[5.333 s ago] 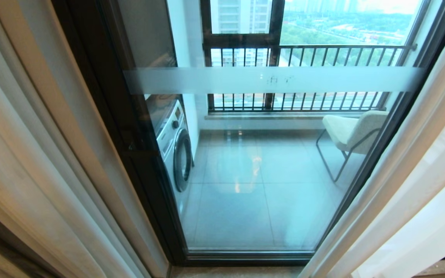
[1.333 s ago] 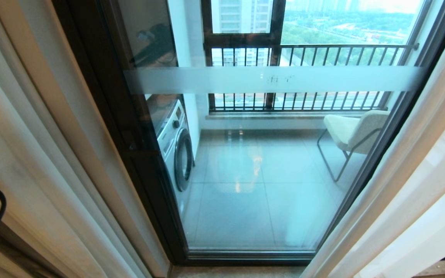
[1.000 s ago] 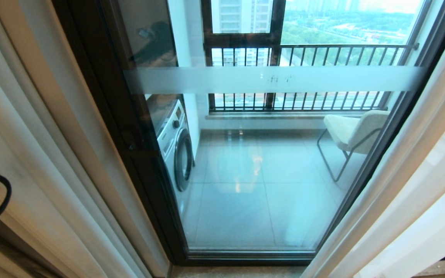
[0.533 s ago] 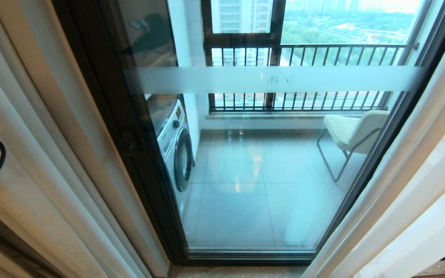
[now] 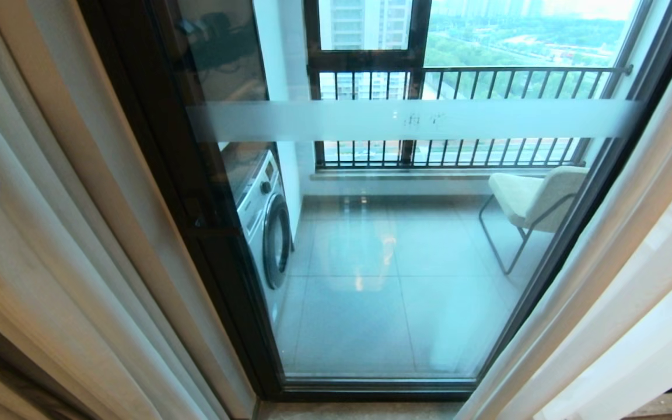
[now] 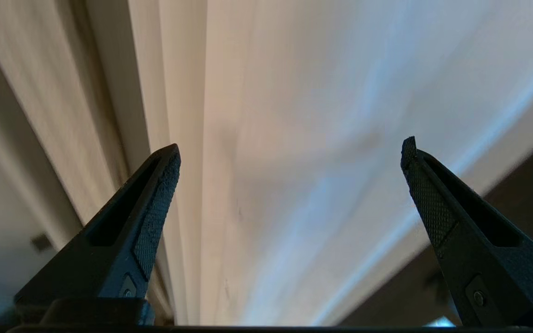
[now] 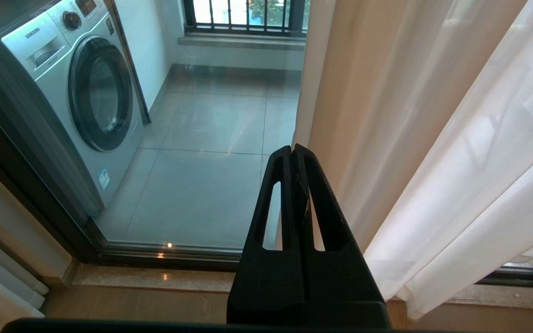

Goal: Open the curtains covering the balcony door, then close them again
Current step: Close the inner curtains on both sides

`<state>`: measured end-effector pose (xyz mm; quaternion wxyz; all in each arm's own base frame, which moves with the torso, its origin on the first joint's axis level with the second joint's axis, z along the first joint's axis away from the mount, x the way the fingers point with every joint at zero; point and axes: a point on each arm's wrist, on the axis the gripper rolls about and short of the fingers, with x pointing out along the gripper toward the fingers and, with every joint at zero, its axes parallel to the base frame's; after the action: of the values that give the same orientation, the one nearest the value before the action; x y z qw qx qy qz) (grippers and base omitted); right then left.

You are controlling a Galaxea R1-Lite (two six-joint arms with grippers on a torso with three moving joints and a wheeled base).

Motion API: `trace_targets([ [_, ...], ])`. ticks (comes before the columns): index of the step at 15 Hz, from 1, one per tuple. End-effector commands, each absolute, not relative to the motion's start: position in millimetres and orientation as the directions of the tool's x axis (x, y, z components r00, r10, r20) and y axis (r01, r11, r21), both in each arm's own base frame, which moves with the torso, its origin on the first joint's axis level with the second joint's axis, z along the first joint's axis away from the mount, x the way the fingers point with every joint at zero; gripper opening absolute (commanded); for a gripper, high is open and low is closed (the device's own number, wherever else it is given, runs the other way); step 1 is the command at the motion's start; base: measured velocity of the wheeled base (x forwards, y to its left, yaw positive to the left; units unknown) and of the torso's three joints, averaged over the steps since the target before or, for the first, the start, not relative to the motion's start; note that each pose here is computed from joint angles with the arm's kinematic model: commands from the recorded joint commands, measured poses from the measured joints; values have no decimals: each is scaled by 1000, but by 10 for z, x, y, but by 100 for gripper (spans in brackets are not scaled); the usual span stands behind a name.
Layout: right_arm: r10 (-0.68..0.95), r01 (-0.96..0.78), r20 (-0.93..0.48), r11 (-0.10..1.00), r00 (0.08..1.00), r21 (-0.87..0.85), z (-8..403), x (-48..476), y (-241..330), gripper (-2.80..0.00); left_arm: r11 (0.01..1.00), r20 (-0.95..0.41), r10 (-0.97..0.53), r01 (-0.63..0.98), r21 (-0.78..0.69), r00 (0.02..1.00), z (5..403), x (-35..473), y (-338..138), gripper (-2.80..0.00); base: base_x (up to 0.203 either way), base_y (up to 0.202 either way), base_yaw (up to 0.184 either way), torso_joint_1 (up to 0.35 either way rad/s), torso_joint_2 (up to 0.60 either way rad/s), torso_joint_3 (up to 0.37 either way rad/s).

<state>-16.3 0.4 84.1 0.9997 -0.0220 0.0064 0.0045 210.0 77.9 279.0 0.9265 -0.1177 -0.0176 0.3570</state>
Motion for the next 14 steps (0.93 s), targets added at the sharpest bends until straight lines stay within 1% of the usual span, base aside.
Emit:
trace_targets([
  [1,9,-10,-15,999,1000,-44,842,-160,4,-280,712,-43,675,-666,-223,736,2753,2198,948,0,0,0,0,0,0,0],
  [6,9,-10,-21,999,1000,-44,843,-155,4,-280,753,32,639,-617,-230,768,2770,2334,1125,0,0,0,0,0,0,0],
  [14,9,-10,-21,999,1000,-44,843,-155,4,-280,772,71,621,-595,-223,780,2729,2456,1164,0,0,0,0,0,0,0],
])
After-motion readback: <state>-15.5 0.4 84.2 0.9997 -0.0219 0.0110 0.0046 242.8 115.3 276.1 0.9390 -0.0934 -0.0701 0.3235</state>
